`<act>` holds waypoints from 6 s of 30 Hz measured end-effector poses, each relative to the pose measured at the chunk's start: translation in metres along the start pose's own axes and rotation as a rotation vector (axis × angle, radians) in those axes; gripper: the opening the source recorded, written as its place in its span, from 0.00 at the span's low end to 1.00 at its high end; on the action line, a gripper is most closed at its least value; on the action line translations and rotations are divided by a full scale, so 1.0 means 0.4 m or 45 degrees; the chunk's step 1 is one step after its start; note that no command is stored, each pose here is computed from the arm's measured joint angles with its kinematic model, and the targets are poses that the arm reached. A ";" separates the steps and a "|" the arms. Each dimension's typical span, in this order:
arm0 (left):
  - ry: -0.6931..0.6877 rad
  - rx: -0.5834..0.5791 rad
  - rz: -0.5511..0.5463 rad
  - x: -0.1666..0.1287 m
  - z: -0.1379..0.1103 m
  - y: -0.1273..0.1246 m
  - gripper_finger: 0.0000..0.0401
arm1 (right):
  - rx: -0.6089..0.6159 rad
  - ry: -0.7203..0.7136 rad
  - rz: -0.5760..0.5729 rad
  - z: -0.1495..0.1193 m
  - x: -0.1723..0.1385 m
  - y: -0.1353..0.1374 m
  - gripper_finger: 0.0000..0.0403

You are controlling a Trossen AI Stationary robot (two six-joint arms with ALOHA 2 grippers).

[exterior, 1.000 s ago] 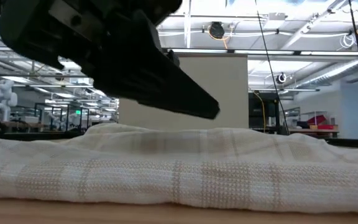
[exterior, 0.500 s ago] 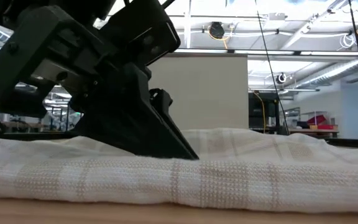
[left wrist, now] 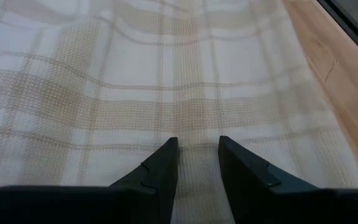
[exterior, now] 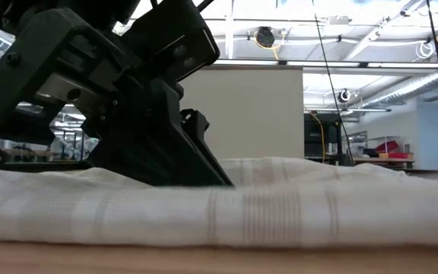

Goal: Fold towel
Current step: Fold the white patterned towel

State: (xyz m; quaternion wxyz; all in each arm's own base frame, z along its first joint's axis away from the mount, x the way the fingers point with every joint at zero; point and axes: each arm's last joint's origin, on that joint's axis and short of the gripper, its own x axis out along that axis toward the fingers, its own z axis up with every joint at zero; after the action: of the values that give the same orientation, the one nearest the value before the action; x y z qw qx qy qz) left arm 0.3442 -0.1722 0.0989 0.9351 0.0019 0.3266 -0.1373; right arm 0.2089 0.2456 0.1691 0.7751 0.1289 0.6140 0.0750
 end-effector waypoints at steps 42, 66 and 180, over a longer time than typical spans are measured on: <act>-0.024 0.028 -0.006 -0.002 0.003 -0.002 0.31 | -0.794 -0.532 -0.249 0.400 0.112 -0.030 0.00; 0.128 0.092 0.047 -0.031 0.025 0.015 0.31 | -0.955 -0.737 -0.190 0.428 0.107 0.019 0.00; 0.545 0.283 0.287 -0.153 -0.016 -0.059 0.31 | -0.757 -0.187 -0.797 0.500 -0.137 -0.271 0.00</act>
State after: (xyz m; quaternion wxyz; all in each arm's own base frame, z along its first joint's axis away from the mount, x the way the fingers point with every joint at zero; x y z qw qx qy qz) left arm 0.2885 -0.1786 0.1332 0.8481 0.1702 0.4976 -0.0637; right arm 0.3856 0.1056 0.2310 0.8054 -0.2869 0.5186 0.0007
